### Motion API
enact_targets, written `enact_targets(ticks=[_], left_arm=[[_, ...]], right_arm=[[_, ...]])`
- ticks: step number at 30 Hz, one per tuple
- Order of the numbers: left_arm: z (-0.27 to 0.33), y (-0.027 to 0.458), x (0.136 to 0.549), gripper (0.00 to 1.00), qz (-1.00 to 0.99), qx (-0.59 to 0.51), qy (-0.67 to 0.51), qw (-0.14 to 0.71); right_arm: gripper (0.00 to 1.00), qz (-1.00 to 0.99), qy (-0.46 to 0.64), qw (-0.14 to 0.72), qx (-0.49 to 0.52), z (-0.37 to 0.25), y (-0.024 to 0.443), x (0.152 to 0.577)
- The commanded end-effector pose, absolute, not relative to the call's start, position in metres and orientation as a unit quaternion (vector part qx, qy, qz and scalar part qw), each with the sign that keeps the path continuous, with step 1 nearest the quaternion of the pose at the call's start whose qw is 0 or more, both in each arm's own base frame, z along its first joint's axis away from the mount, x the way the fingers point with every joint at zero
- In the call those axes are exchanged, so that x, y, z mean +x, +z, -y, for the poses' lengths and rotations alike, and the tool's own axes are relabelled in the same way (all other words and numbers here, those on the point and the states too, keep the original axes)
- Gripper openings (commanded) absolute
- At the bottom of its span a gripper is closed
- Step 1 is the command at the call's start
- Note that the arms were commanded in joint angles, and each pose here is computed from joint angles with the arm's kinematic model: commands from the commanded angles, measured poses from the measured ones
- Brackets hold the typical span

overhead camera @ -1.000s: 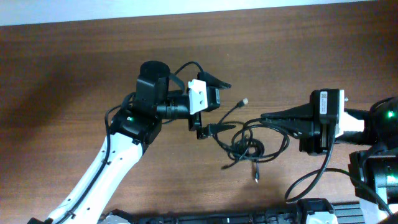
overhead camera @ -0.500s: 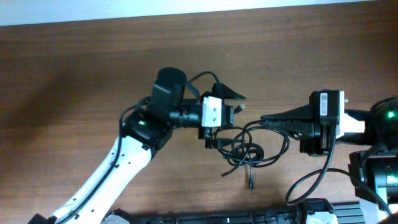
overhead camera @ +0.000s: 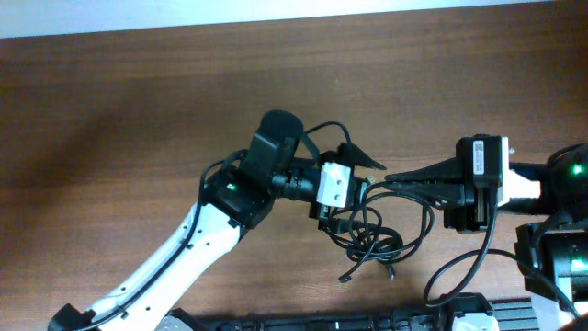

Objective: Untangle cables

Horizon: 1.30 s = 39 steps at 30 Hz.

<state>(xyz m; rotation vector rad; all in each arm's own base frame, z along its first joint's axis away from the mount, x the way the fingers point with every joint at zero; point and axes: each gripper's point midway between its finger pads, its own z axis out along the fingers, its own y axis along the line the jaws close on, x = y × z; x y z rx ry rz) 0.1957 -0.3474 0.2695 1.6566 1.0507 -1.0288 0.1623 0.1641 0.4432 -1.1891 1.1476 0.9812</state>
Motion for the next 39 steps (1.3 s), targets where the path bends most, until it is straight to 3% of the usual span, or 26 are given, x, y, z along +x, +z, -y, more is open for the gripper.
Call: enact_targets(ticks=[1, 3, 6, 8, 9, 13, 16, 23, 28, 29, 30, 32, 36, 39], left_arm=[[0.352, 0.274, 0.19, 0.71, -0.403, 0.676, -0.421, 0.452], [0.353, 0.275, 0.19, 0.61, -0.4, 0.676, -0.42, 0.454], [0.354, 0.275, 0.189, 0.3, -0.399, 0.677, -0.42, 0.455], [0.354, 0.275, 0.19, 0.02, -0.399, 0.677, -0.417, 0.457], [0.354, 0.275, 0.193, 0.0, -0.403, 0.676, -0.41, 0.461], [0.355, 0.267, 0.216, 0.0, -0.453, 0.662, -0.364, 0.474], [0.35, 0.263, 0.257, 0.0, -0.561, 0.59, -0.314, 0.488], [0.27, 0.252, 0.364, 0.0, -0.814, 0.189, -0.258, 0.486], [0.237, 0.239, 0.379, 0.0, -0.85, 0.022, -0.303, 0.43], [0.235, 0.238, 0.38, 0.07, -0.851, 0.01, -0.308, 0.425], [0.235, 0.238, 0.38, 0.08, -0.852, 0.002, -0.313, 0.42], [0.237, 0.237, 0.377, 0.0, -0.853, -0.005, -0.325, 0.41], [0.255, 0.243, 0.365, 0.0, -0.843, -0.043, -0.404, 0.351], [0.277, 0.264, 0.351, 0.0, -0.818, 0.001, -0.473, 0.328]], right_arm=[[0.04, -0.48, 0.415, 0.576, -0.515, -0.164, 0.451, 0.155], [0.04, -0.48, 0.415, 0.576, -0.515, -0.164, 0.451, 0.155], [0.04, -0.48, 0.414, 0.577, -0.515, -0.164, 0.451, 0.155], [0.04, -0.48, 0.414, 0.576, -0.515, -0.164, 0.451, 0.155], [0.04, -0.48, 0.414, 0.576, -0.515, -0.164, 0.451, 0.155], [0.04, -0.48, 0.415, 0.576, -0.515, -0.164, 0.451, 0.155], [0.04, -0.48, 0.414, 0.576, -0.515, -0.164, 0.451, 0.155], [0.04, -0.48, 0.414, 0.576, -0.515, -0.164, 0.451, 0.155], [0.04, -0.48, 0.414, 0.577, -0.515, -0.164, 0.451, 0.155], [0.04, -0.48, 0.414, 0.577, -0.515, -0.164, 0.451, 0.155], [0.04, -0.48, 0.414, 0.577, -0.515, -0.164, 0.451, 0.155], [0.04, -0.48, 0.414, 0.577, -0.515, -0.164, 0.451, 0.155], [0.04, -0.48, 0.414, 0.577, -0.515, -0.164, 0.451, 0.155], [0.04, -0.48, 0.414, 0.577, -0.515, -0.164, 0.451, 0.155]])
